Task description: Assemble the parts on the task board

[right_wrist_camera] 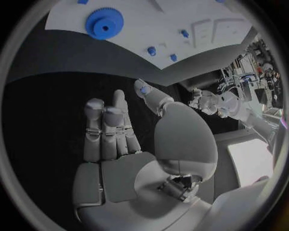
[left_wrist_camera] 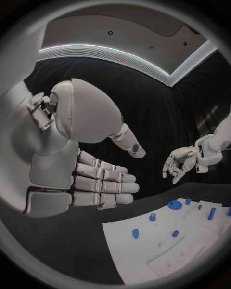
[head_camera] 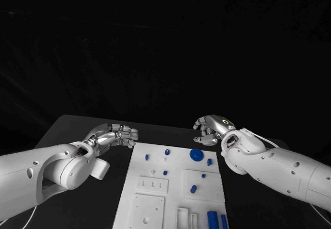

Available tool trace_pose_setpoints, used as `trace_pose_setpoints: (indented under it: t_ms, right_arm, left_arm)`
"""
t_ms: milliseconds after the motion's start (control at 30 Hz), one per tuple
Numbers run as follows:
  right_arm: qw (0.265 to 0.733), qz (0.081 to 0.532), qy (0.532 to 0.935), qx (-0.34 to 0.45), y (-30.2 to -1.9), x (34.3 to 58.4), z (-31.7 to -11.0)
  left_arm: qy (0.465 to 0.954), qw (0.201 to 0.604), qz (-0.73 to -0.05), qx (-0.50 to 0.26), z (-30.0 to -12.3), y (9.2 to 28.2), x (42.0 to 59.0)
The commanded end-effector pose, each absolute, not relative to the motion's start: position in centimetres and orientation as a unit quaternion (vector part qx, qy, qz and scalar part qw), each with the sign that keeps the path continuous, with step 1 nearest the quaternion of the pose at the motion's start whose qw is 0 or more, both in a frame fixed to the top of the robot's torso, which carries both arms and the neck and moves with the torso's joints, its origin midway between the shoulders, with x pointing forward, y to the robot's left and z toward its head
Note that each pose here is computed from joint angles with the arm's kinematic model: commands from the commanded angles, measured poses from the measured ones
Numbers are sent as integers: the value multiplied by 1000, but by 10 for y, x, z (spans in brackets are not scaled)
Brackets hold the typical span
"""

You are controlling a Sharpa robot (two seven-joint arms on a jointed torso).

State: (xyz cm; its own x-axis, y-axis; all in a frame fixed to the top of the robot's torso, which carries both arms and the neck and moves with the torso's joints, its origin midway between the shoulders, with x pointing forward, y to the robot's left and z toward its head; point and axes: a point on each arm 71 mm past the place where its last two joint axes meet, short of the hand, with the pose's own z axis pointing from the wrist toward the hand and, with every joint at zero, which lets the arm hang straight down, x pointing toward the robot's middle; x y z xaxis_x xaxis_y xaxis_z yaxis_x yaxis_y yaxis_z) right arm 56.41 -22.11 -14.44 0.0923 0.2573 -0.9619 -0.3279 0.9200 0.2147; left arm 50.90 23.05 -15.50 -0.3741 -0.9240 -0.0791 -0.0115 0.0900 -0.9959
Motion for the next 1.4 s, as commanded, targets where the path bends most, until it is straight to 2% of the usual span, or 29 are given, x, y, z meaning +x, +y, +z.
trace_pose_setpoints:
  t_ms: [33, 267, 567, 867, 1400]
  right_arm:
    - [689, 203, 695, -19, -224, 570, -156]
    - [673, 182, 716, -18, -233, 575, -175]
    - [651, 169, 740, -26, -226, 572, -204]
    - [652, 165, 739, -32, -224, 570, -213]
    - [672, 155, 724, -26, -228, 573, -212]
  left_arm:
    - [612, 408, -564, -376, -153, 228, 510]
    - [613, 406, -565, -374, -153, 225, 510]
    - [613, 407, -564, -375, -154, 227, 510]
    - [613, 406, -564, -376, -154, 227, 510]
    - [613, 407, -563, -376, -153, 229, 509]
